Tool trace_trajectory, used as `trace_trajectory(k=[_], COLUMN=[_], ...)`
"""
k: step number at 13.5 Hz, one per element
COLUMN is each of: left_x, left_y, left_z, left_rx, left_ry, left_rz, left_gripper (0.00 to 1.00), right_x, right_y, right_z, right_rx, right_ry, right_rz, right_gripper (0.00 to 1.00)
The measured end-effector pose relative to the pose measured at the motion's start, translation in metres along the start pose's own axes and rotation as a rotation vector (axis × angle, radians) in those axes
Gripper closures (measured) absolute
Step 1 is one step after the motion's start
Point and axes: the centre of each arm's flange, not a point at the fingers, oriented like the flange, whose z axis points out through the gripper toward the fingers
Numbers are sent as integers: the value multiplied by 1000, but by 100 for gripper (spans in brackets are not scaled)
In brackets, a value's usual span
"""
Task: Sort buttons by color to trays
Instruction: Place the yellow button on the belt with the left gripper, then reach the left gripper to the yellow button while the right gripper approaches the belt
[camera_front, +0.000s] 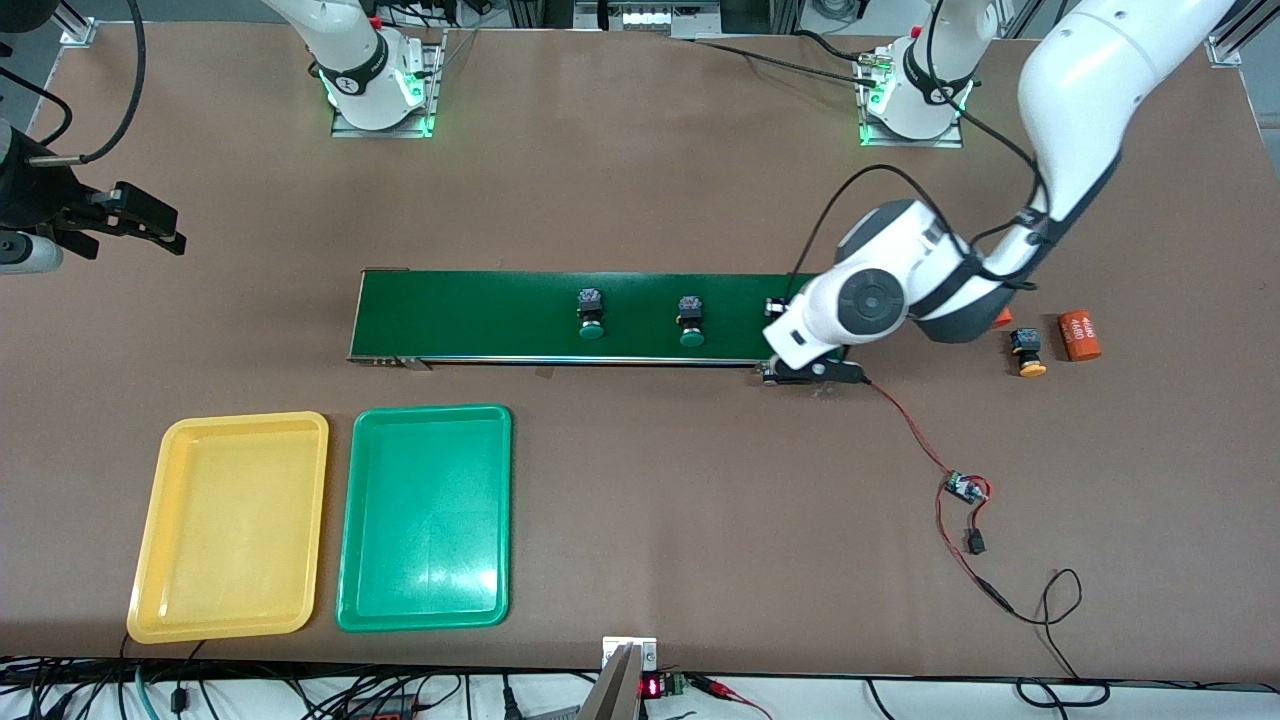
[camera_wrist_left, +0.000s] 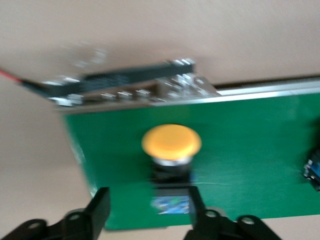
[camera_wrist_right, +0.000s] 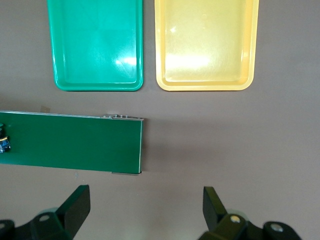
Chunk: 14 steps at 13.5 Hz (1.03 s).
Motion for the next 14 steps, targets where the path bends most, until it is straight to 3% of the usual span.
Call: trace_trajectory(k=[2,4,6,9,12,14], left_x=[7,13,24,31,24,21], left_y=[-40,-86,-148,-229,-272,-293], left_z=[-46,-80,-79,-41,4,19], left_rx=[41,74,81,101,123,173], left_ry=[-21,-50,-91,-178,-261,-252], left_rz=[-53,-90,-115,-155,-169,-176], left_gripper=[1,0,0,0,0,0], right_x=[0,0,1,3,12,21], right_y=[-1,-3,-4,-4,-4,-5], right_z=[0,0,-1,-2,8,27], right_rx=[0,0,0,-1,-3,-3], right_ry=[0,1,6,26,29,3], right_rz=[-2,-5,-7,-7,-6,-6], right_gripper=[0,0,0,0,0,0])
